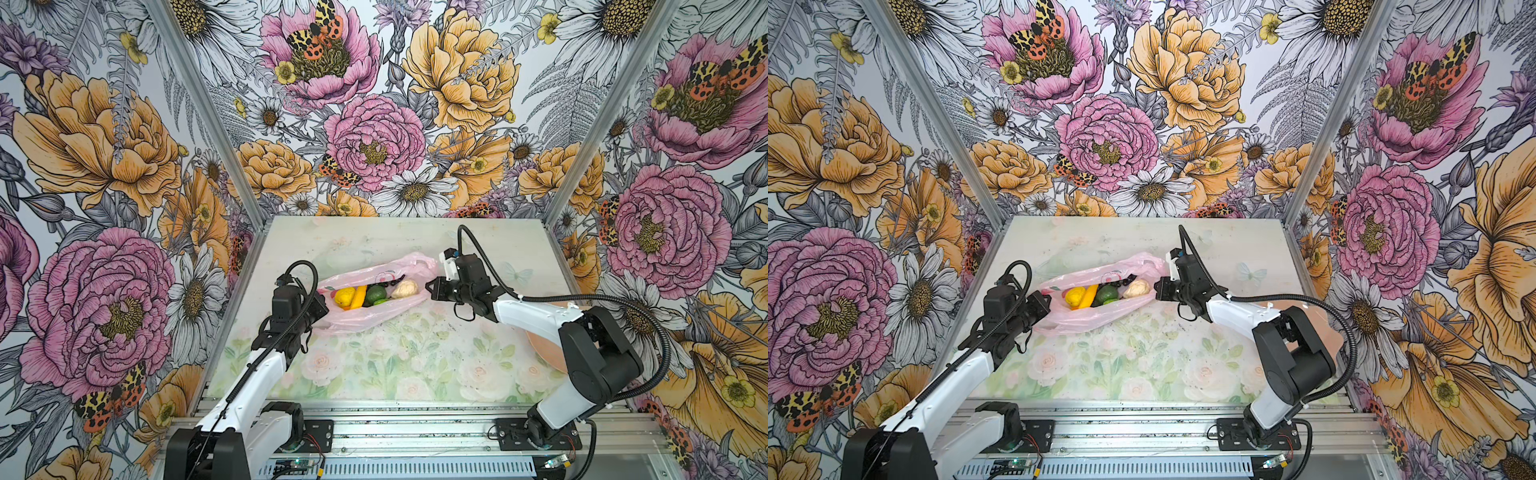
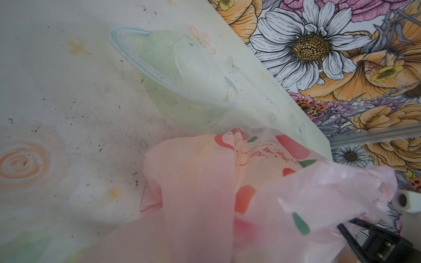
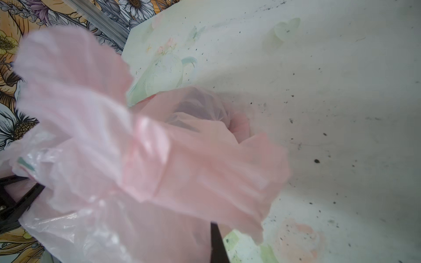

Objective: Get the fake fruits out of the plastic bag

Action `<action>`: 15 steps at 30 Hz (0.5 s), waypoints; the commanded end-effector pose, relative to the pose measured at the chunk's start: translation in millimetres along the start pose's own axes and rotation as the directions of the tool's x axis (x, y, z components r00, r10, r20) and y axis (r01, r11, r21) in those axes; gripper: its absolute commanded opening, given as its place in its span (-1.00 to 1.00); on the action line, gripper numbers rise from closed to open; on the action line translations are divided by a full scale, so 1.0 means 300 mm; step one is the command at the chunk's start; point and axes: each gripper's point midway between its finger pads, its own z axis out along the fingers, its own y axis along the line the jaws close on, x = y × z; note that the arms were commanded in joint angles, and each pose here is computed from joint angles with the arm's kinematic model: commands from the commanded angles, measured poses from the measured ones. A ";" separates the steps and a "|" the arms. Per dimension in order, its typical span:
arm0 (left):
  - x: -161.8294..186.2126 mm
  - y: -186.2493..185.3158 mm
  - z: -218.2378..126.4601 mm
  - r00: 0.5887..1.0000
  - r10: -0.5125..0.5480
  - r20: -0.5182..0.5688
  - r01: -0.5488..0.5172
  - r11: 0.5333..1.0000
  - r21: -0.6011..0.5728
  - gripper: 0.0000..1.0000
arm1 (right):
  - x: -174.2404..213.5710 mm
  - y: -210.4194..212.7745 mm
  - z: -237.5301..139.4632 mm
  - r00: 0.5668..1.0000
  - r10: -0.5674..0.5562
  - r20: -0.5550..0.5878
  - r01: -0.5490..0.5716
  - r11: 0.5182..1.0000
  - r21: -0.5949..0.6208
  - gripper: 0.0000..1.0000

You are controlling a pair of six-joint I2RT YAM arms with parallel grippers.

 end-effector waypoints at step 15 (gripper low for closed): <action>0.081 -0.109 0.017 0.986 0.156 -0.059 -0.152 0.986 0.064 -1.00 | -0.009 0.120 -0.240 0.801 -0.598 -0.014 0.553 0.731 0.400 0.77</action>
